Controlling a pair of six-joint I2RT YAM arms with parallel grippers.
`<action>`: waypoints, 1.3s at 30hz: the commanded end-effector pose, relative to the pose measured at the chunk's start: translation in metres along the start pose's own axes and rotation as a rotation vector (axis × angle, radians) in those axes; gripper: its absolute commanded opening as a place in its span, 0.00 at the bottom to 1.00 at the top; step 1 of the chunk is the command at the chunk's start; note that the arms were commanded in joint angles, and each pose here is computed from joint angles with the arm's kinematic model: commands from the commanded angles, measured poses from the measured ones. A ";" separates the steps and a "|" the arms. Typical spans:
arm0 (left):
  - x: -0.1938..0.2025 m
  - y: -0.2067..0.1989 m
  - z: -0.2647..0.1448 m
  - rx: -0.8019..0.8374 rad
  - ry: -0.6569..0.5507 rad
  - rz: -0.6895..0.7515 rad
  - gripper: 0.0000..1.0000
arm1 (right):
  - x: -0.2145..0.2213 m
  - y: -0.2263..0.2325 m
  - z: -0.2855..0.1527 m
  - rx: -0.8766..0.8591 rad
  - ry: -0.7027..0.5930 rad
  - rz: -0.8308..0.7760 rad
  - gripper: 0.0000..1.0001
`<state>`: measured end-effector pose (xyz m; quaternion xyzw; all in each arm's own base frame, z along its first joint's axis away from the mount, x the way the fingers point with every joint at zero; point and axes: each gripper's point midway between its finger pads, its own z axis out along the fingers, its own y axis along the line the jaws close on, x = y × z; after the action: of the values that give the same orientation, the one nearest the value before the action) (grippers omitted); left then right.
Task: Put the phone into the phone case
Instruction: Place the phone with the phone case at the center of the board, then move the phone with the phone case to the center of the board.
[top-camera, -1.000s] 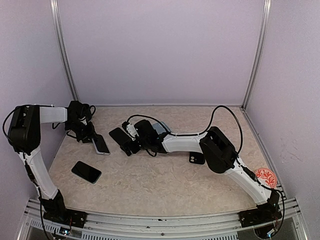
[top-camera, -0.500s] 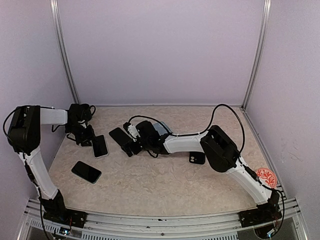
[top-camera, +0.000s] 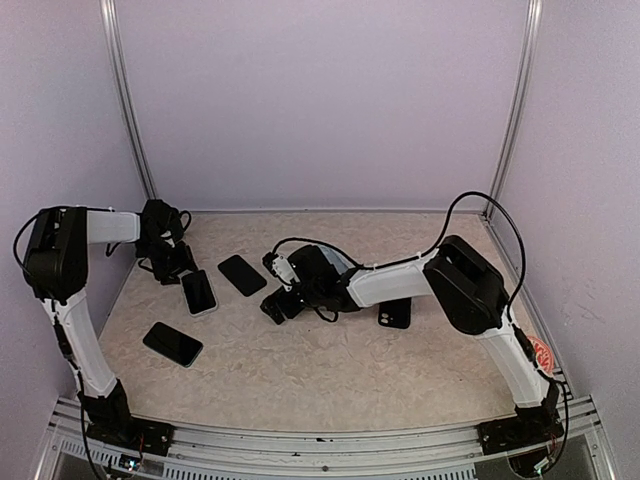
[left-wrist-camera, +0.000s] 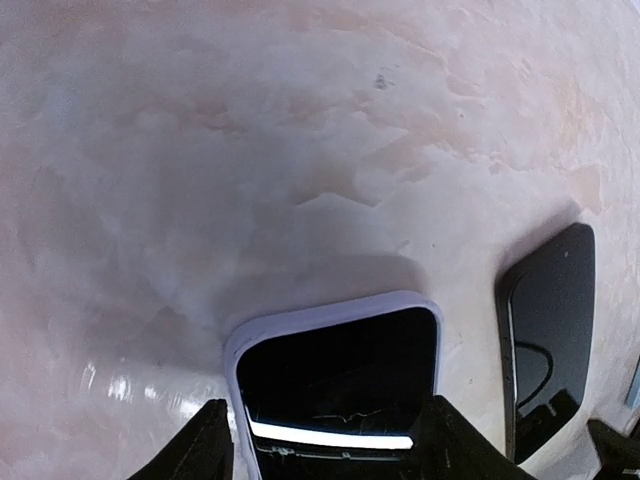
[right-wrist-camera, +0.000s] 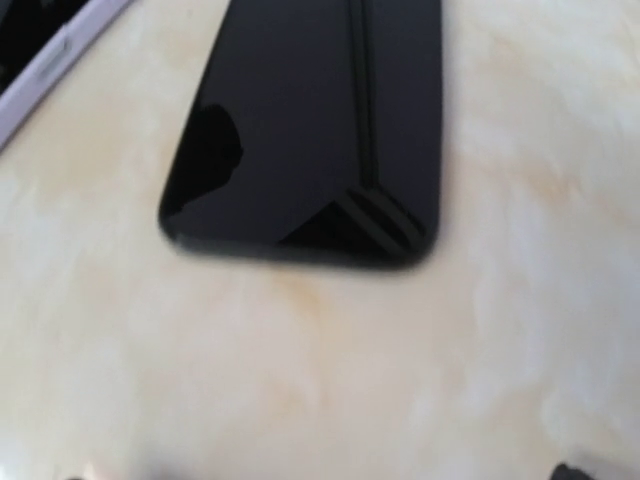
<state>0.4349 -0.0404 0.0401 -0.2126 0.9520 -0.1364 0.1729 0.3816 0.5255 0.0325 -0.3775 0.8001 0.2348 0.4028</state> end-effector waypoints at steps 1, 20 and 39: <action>-0.006 0.000 -0.033 -0.070 -0.100 -0.009 0.68 | -0.014 0.000 -0.027 -0.009 -0.029 0.020 0.99; 0.016 0.004 -0.021 -0.107 -0.102 -0.045 0.75 | -0.026 0.005 -0.081 -0.014 -0.075 0.043 1.00; -0.003 -0.024 0.027 -0.090 -0.044 0.041 0.76 | 0.004 -0.007 -0.114 0.057 -0.023 0.068 1.00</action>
<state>0.4528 -0.0522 0.0280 -0.2341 0.9475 -0.0910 0.1979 0.3311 0.4478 0.0820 -0.3483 0.8139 0.2333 0.4024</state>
